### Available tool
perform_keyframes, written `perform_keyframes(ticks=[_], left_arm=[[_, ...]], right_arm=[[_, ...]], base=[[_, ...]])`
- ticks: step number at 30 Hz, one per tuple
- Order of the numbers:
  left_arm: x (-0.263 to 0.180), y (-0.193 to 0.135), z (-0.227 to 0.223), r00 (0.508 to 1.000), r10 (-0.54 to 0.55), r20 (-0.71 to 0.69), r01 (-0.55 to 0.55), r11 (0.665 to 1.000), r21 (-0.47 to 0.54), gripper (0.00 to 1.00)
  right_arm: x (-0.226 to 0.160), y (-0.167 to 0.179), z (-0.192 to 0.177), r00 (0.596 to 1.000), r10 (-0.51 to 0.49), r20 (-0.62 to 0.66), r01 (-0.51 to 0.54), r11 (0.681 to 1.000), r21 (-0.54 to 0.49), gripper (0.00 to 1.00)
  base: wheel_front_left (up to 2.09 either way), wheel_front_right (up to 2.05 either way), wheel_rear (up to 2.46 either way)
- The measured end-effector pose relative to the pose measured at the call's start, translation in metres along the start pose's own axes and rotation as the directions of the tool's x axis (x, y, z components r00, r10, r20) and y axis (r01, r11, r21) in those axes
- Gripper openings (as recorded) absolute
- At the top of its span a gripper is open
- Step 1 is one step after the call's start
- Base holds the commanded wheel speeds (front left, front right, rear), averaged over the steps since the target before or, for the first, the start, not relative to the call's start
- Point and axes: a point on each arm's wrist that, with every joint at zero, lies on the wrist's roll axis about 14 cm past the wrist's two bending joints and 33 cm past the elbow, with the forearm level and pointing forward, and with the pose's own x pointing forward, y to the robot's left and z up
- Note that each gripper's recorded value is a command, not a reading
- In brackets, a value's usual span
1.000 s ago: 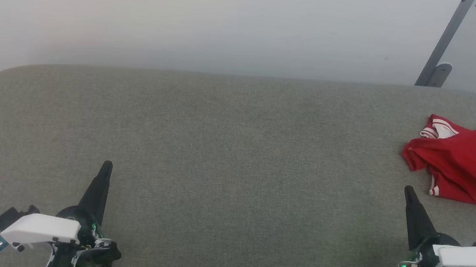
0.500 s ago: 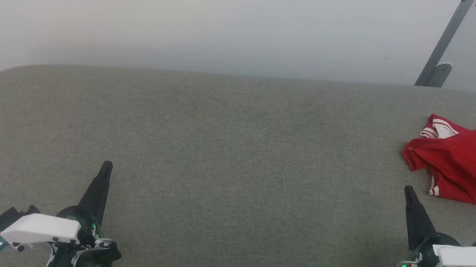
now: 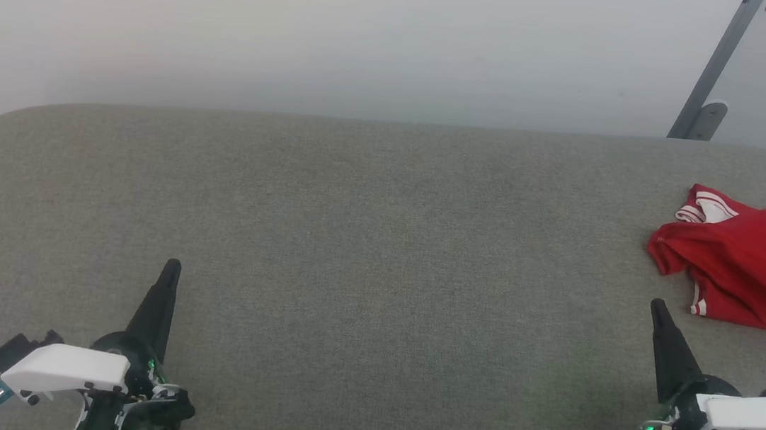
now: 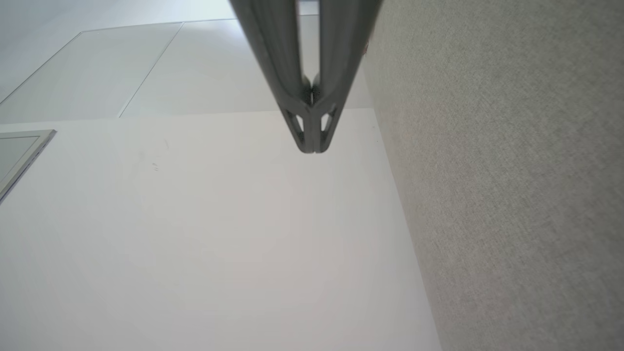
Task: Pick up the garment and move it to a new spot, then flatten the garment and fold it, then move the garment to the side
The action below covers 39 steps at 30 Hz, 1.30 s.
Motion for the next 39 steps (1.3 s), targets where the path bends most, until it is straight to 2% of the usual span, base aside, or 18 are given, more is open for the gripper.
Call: perform_keyframes(ticks=[39], left_arm=[[0.0,0.0,-0.0001,1.0,0.0,0.0,0.0,1.0,0.0,0.0]], right_arm=[[0.0,-0.0001,-0.0002,1.0,0.0,-0.001,0.0,1.0,0.0,0.0]], base=[[0.0,0.0,0.0]])
